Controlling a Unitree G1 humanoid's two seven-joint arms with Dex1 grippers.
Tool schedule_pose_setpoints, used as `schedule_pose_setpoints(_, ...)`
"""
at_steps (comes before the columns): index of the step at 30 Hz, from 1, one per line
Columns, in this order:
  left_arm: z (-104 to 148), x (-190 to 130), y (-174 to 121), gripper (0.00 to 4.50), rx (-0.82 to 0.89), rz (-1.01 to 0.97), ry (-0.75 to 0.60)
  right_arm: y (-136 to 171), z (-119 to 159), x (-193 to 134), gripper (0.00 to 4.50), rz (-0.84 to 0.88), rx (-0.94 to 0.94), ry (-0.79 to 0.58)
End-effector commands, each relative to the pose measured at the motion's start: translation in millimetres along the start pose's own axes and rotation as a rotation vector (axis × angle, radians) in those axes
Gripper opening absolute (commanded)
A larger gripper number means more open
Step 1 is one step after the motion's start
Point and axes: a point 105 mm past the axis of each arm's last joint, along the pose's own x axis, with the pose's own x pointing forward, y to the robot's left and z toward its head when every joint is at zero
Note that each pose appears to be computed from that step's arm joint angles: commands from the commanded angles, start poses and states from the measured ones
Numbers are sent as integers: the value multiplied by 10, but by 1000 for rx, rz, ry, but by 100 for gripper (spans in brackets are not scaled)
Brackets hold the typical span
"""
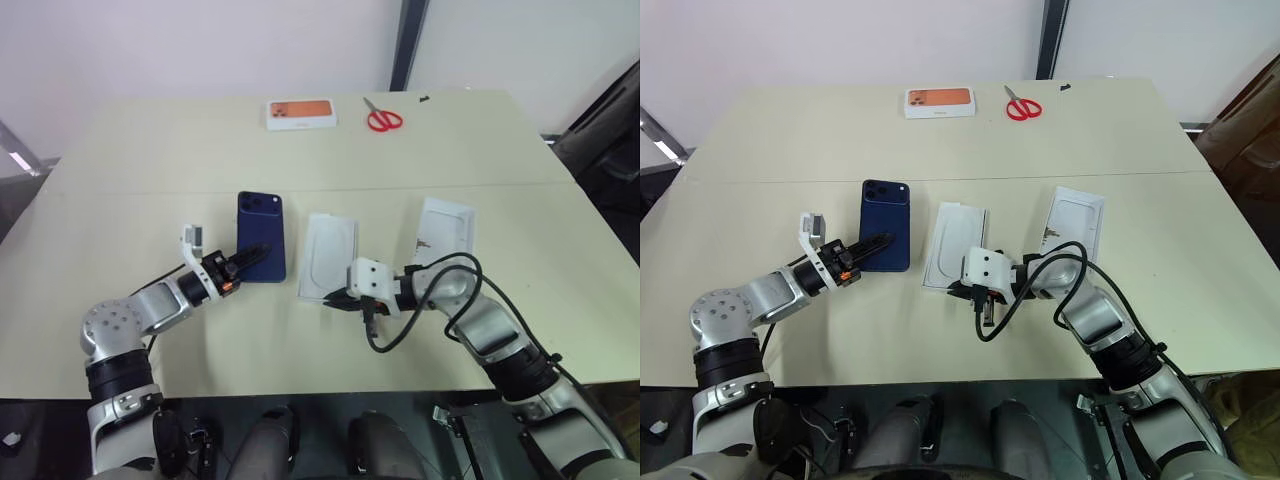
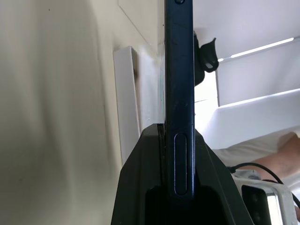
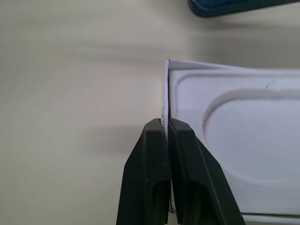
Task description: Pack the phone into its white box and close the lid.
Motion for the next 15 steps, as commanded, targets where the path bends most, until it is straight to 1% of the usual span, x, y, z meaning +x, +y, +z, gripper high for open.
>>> schedule_pose_setpoints(1, 53, 10, -165, 0, 39, -62, -17, 78, 274, 13, 20, 35, -70, -77)
schedule_pose_setpoints(6, 43, 13, -169, 0, 37, -64, -13, 163, 311, 73, 20, 49, -83, -89)
schedule_pose_setpoints(12, 27, 19, -165, 0, 36, -62, -9, 214, 158, 115, 20, 47, -116, -37)
schedule_pose_setpoints(15, 23, 15, -157, 0, 36, -60, -10, 127, 267, 81, 20, 8, -126, -74)
